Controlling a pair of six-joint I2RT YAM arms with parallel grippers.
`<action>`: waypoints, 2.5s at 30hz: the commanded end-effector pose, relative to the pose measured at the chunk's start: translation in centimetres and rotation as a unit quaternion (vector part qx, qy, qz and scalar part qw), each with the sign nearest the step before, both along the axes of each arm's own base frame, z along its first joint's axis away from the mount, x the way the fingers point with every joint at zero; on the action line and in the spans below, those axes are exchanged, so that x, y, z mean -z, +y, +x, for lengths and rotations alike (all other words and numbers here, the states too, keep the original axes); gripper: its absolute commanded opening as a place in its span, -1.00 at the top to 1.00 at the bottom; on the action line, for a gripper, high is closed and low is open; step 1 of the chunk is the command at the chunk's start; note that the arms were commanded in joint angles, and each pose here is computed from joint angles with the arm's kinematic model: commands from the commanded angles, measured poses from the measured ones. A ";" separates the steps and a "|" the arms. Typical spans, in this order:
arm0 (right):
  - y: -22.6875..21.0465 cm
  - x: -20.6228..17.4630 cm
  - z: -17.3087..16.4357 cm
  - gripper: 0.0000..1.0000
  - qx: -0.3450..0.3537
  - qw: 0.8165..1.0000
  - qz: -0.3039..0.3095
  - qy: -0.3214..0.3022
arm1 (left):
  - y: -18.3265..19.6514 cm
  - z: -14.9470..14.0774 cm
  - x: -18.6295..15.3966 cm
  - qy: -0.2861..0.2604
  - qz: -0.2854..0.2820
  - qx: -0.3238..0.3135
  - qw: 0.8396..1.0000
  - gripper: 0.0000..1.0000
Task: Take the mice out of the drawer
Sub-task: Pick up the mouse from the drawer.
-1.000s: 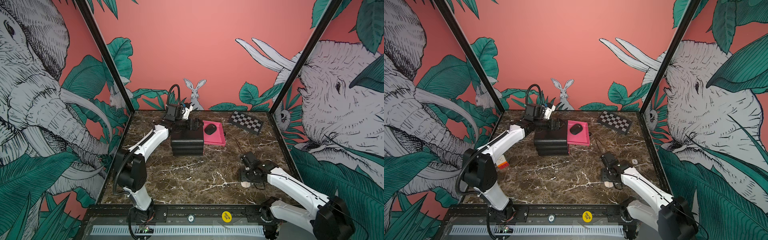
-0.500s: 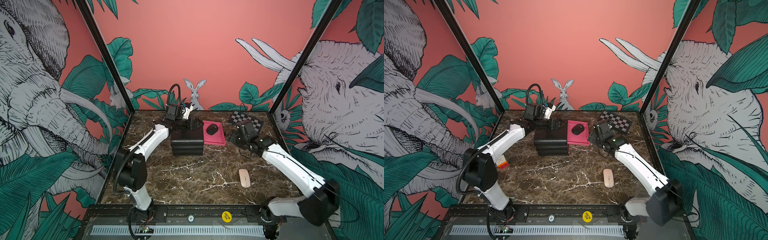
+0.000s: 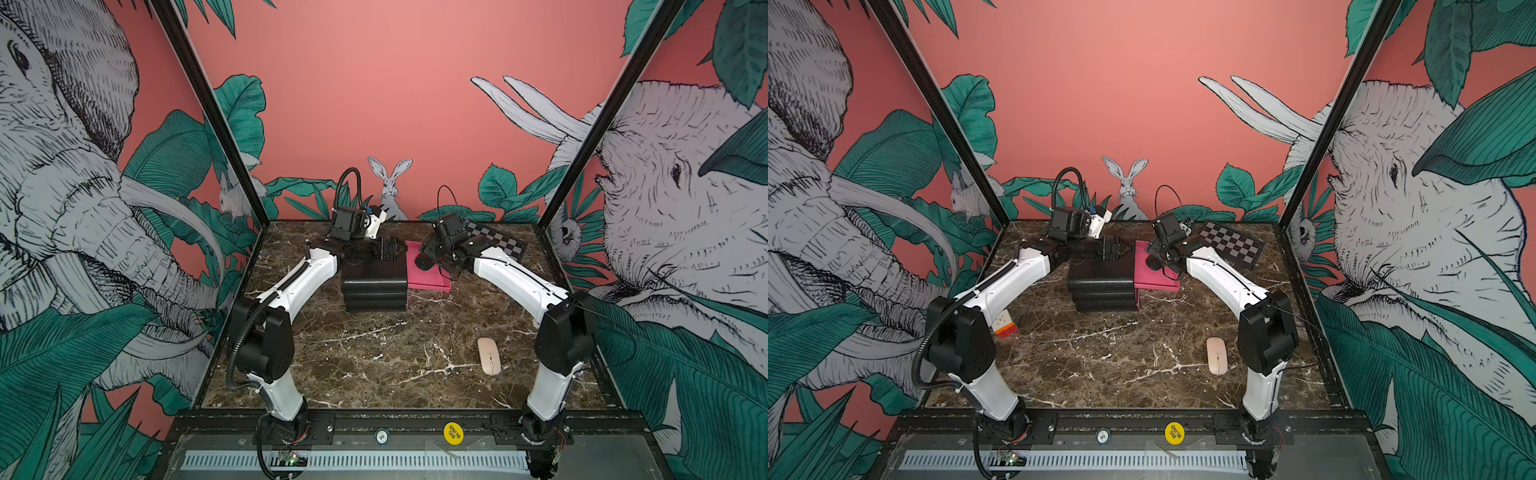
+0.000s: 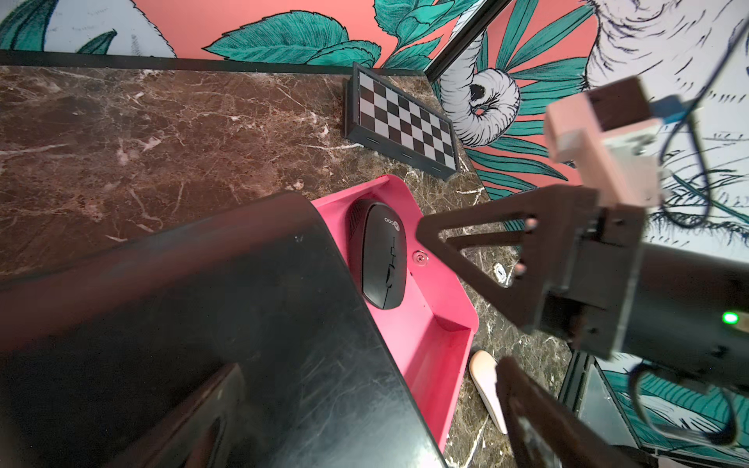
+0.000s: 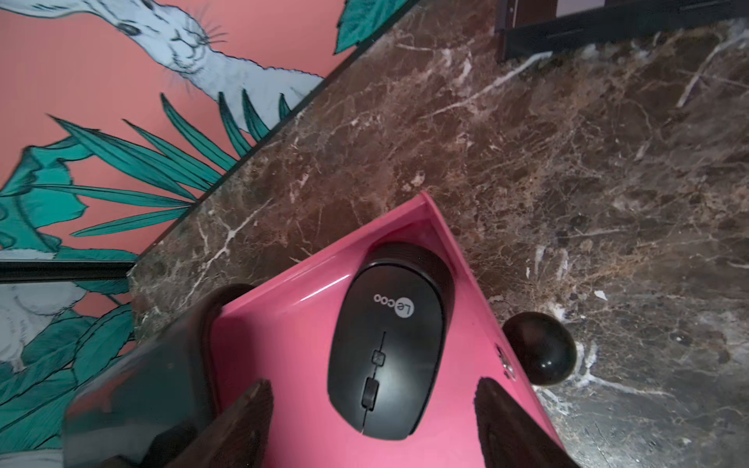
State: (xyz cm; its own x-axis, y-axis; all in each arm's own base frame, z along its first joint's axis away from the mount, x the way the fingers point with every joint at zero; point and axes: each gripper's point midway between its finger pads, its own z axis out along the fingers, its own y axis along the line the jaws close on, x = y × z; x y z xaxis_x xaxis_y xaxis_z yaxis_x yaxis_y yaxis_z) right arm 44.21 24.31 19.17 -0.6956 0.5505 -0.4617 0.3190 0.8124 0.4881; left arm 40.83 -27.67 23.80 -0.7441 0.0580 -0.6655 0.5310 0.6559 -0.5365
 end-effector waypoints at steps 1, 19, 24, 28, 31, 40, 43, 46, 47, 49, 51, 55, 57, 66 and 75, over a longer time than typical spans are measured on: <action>0.3 -0.6 -0.1 -0.55 0.020 1.000 0.007 0.002 | 0.7 -0.4 1.8 0.035 0.017 -0.007 0.999 -0.98; 0.9 3.8 1.2 -0.50 0.035 0.997 -0.041 0.054 | 1.2 0.4 2.0 0.038 0.004 -0.009 0.999 -0.98; 0.8 4.6 1.4 -0.42 0.031 0.996 -0.056 0.058 | 1.2 0.5 2.0 0.039 0.003 -0.010 0.999 -0.98; 0.9 5.4 1.5 -0.33 0.021 0.995 -0.069 0.067 | 1.3 0.5 2.0 0.040 0.003 -0.010 0.999 -0.98; 0.9 5.8 1.5 -0.24 0.012 0.994 -0.079 0.071 | 1.3 0.5 2.2 0.041 0.004 -0.010 0.999 -0.98; 2.0 3.0 2.2 -0.13 -0.069 0.993 -0.099 0.010 | 1.4 0.5 2.3 0.044 0.003 -0.012 0.999 -0.98; 2.9 0.8 2.3 -0.09 -0.123 0.987 -0.102 -0.023 | 1.4 0.5 2.4 0.046 0.004 -0.013 0.999 -0.98; 3.0 -1.8 1.6 -0.06 -0.162 0.979 -0.110 -0.052 | 1.4 0.6 2.2 0.043 0.004 -0.016 0.999 -0.98; 2.8 -2.7 1.3 -0.06 -0.172 0.976 -0.115 -0.063 | 1.5 0.6 2.2 0.042 0.005 -0.017 0.999 -0.98; 2.4 -4.6 0.3 -0.06 -0.191 0.970 -0.121 -0.088 | 1.5 0.6 2.3 0.042 0.006 -0.019 0.999 -0.98; 2.0 -6.2 -0.9 -0.07 -0.214 0.962 -0.125 -0.111 | 1.6 0.7 2.2 0.041 0.008 -0.020 0.999 -0.98; 0.1 -7.3 -4.9 -0.09 -0.260 0.947 -0.144 -0.119 | 1.7 0.8 2.1 0.041 0.009 -0.023 0.999 -0.98; -1.3 -7.2 -7.4 -0.09 -0.274 0.943 -0.151 -0.110 | 1.8 0.9 2.1 0.042 0.010 -0.025 0.999 -0.98; -7.2 0.2 -16.7 -0.09 -0.279 0.945 -0.170 -0.007 | 1.8 1.2 2.2 0.049 0.014 -0.029 0.998 -0.98; -7.7 8.6 -21.5 -0.09 -0.290 0.942 -0.159 0.063 | 2.3 1.0 2.3 0.051 0.027 -0.038 0.998 -0.98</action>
